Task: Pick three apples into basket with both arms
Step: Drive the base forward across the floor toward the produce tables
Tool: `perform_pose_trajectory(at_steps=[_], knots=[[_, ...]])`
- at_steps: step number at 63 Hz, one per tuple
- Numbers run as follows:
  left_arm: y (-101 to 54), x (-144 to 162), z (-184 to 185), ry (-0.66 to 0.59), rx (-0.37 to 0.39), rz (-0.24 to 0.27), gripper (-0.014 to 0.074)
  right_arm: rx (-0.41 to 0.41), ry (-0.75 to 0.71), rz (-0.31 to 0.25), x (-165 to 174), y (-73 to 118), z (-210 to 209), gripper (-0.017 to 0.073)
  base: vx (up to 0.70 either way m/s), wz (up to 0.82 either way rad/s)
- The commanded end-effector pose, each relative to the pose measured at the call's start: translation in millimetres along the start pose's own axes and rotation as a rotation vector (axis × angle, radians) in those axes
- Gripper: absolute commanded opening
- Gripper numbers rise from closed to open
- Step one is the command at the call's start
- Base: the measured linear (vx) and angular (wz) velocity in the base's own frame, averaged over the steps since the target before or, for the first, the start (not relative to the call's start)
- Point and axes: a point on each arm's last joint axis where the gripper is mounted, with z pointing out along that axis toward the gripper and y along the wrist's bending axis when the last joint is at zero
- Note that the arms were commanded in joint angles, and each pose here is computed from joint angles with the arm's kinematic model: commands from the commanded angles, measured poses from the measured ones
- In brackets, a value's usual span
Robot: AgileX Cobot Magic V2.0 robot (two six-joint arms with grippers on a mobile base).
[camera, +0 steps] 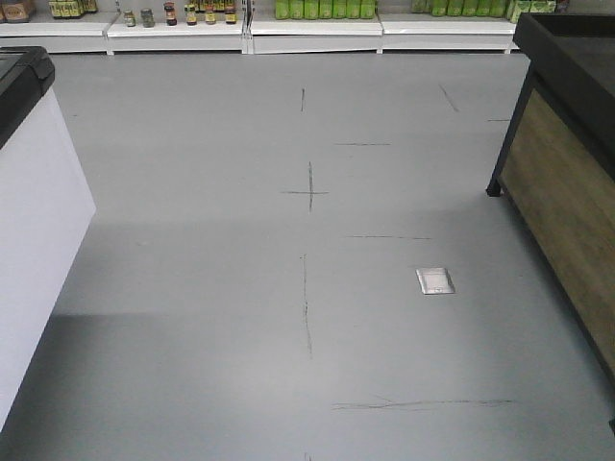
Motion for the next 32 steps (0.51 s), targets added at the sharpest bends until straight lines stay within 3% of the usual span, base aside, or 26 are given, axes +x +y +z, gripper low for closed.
perform_pose_trajectory(at_steps=[1, 32], knots=[[-1.7, -3.7, -0.6, -0.070, 0.026, -0.008, -0.0006, -0.002, -0.077, -0.021, -3.1, 0.2, -0.4, -0.0004, 0.00, 0.00], [-1.7, -3.7, -0.6, -0.070, 0.026, -0.008, -0.0006, -0.002, -0.077, -0.021, -3.1, 0.2, -0.4, -0.0004, 0.00, 0.00]])
